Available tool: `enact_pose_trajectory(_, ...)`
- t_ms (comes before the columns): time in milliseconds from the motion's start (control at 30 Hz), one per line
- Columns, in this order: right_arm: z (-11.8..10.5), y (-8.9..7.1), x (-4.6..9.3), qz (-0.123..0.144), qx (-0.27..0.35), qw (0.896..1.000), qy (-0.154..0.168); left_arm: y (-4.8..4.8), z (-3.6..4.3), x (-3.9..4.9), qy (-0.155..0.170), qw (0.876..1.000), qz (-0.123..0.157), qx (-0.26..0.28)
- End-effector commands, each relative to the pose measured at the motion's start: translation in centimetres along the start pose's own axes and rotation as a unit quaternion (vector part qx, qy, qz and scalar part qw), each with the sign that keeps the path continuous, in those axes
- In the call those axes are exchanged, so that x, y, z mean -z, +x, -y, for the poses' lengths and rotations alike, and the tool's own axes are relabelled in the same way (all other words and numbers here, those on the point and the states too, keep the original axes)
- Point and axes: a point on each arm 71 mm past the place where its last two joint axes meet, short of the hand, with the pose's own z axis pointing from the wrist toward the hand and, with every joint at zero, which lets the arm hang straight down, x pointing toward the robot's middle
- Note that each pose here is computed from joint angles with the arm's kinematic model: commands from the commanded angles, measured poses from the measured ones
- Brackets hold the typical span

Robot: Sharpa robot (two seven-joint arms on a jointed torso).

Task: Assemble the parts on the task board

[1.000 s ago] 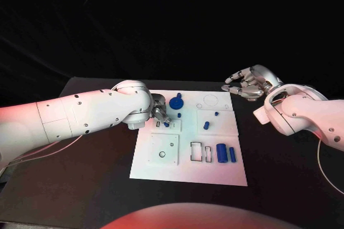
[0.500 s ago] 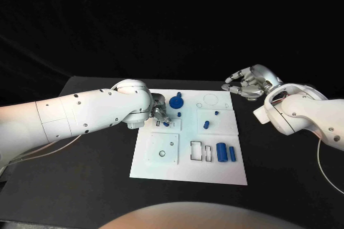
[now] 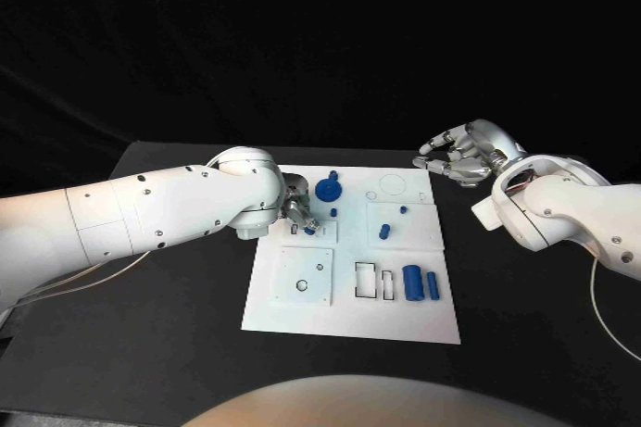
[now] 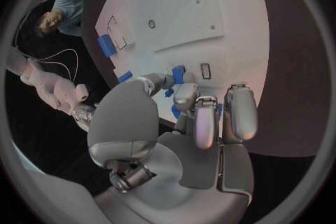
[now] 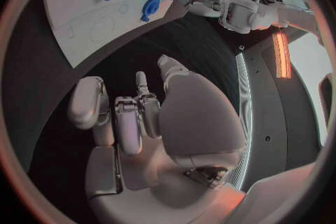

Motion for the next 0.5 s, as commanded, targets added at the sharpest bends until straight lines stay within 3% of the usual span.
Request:
enact_pose_trajectory(33,-0.10,0.16,0.01,-0.007,0.003,1.000,-0.005,0.23,0.15,-0.06,0.000,1.000,-0.013,-0.004)
enact_pose_trajectory(500,-0.10,0.12,0.04,-0.006,0.004,1.000,-0.006,0.19,0.03,-0.44,-0.010,1.000,-0.019,0.003)
